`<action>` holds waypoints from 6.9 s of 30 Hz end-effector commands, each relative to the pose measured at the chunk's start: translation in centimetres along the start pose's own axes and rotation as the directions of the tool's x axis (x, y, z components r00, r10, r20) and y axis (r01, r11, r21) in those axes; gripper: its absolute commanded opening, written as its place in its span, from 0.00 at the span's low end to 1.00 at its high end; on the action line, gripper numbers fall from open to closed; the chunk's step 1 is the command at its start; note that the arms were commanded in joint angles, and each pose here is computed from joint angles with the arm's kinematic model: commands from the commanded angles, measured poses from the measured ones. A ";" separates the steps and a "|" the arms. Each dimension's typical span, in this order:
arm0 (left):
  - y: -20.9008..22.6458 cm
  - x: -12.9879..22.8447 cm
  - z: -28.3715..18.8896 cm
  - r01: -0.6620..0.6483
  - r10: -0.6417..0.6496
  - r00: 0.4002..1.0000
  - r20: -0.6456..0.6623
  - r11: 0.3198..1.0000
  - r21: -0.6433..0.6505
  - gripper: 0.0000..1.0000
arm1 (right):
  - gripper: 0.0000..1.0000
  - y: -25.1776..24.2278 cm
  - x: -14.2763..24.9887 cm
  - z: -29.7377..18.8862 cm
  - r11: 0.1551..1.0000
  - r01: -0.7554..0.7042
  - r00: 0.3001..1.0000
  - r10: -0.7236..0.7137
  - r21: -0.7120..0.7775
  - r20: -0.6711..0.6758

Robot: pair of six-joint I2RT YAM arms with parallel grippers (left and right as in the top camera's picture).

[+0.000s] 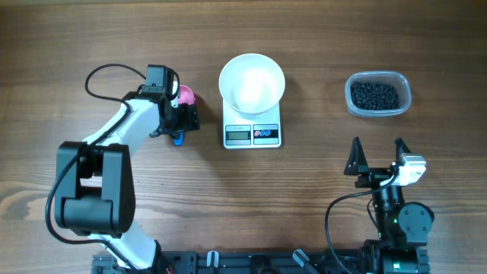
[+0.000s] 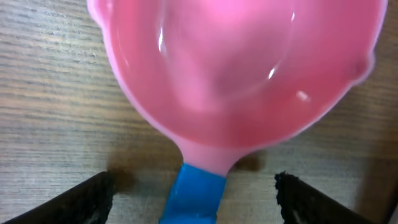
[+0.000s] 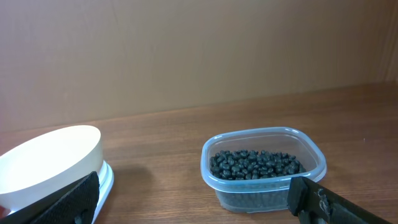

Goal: Scoop item into bowl and weigh 150g on scale
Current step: 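Reach the left gripper to the pink scoop's blue handle and grasp it, then lift the pink scoop with the left gripper and raise it up, then bring the scoop over the bowl and pass it to the right gripper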

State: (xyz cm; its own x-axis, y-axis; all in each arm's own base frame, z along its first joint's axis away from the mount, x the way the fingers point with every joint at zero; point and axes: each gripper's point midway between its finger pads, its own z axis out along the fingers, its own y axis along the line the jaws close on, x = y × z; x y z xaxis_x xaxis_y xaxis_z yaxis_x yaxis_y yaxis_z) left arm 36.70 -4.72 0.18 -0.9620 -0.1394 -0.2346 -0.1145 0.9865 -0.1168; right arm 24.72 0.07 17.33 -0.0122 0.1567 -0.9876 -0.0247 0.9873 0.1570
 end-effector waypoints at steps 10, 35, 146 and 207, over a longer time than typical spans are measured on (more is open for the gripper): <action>-0.8 0.9 1.6 0.062 -0.062 0.998 -0.001 0.998 0.024 0.45 | 1.00 0.0 -0.1 0.0 1.000 -0.002 1.000 0.002 0.004 0.006; 0.0 -0.2 1.4 0.065 -0.054 0.995 0.087 0.990 -0.124 0.55 | 1.00 0.0 -0.1 0.0 1.000 -0.003 1.000 0.003 0.004 0.006; -8.9 -15.5 -23.2 0.526 -0.720 0.666 -0.197 0.266 0.807 0.13 | 1.00 7.7 -16.6 3.1 0.945 -0.070 0.996 0.082 -0.320 0.023; -22.4 -9.2 -24.3 0.360 -0.434 0.882 -0.185 0.366 0.858 1.00 | 0.04 27.3 -8.0 16.7 0.817 -0.338 0.843 0.043 -0.467 -0.536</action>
State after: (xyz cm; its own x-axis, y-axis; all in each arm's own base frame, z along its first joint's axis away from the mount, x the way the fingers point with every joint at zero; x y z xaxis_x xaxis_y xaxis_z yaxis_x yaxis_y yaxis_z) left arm 42.06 -23.24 26.62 -0.7426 -0.5891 0.3186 -0.4529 0.0914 -0.8869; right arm 40.08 26.80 27.50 -0.5493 0.1361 -0.8245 -0.4857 0.7509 0.4475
